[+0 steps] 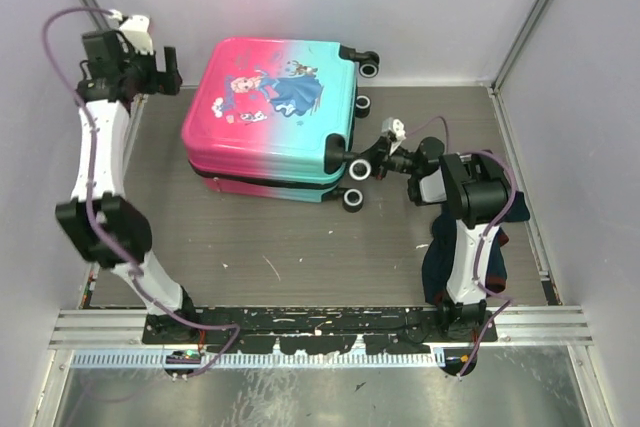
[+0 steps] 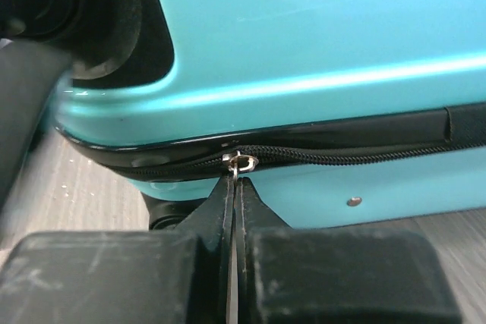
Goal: Pack the luggage
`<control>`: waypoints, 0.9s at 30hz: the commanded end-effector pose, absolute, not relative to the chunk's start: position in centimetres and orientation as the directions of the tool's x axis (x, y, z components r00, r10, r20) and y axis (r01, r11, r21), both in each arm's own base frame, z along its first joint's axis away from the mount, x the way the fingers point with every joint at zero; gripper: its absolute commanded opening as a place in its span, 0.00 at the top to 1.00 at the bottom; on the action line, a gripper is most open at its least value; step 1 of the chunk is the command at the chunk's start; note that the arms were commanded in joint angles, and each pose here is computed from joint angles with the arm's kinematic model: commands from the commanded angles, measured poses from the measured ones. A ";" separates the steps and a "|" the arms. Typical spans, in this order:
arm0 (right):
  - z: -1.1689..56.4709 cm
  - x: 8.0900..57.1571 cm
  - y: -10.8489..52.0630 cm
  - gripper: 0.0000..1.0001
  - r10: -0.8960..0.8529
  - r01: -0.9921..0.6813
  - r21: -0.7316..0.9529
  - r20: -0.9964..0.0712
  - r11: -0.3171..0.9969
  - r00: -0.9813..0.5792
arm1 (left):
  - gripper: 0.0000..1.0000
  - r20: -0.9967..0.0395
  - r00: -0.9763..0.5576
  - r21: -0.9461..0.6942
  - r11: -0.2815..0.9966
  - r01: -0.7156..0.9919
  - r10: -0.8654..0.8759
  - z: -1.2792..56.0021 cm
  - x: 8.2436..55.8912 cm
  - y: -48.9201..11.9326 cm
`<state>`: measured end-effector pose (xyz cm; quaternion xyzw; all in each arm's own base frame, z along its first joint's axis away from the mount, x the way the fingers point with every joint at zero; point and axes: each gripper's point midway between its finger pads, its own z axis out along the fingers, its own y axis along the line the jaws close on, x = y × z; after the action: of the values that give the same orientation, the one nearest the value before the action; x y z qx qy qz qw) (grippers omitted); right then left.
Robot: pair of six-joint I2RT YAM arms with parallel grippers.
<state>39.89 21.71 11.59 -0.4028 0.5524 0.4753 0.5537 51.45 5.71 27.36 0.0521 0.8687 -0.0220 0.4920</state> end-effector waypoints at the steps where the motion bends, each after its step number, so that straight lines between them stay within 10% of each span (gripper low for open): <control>1: 17.3 37.2 25.9 1.00 0.116 -0.978 -0.139 -0.981 0.155 0.158 | 0.01 -0.944 -0.211 0.126 0.866 0.484 0.255 36.8 46.7 -3.3; 6: 17.3 36.2 28.8 0.99 0.121 -0.981 -0.102 -0.985 0.165 0.123 | 0.01 -0.828 0.011 0.228 0.317 0.921 0.560 33.7 34.2 -16.7; 10: 17.7 36.5 30.4 0.99 0.121 -0.974 -0.074 -0.987 0.216 0.102 | 0.01 -0.728 0.206 0.279 0.008 0.960 0.654 31.2 28.0 -22.3; 18: 17.2 36.9 32.0 0.99 0.108 -0.962 -0.063 -0.990 0.264 0.095 | 0.01 -0.550 0.421 0.296 -0.303 0.906 0.721 25.7 24.1 -27.5; 27: 16.8 36.7 31.9 0.99 0.100 -0.960 -0.073 -0.990 0.269 0.104 | 0.02 -0.441 0.493 0.393 -0.332 0.858 0.750 22.4 29.1 -31.0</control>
<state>35.51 31.49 11.47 -0.4134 0.5704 0.4696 0.5322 25.91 -29.87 22.24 0.8022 0.5161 -0.1430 0.2638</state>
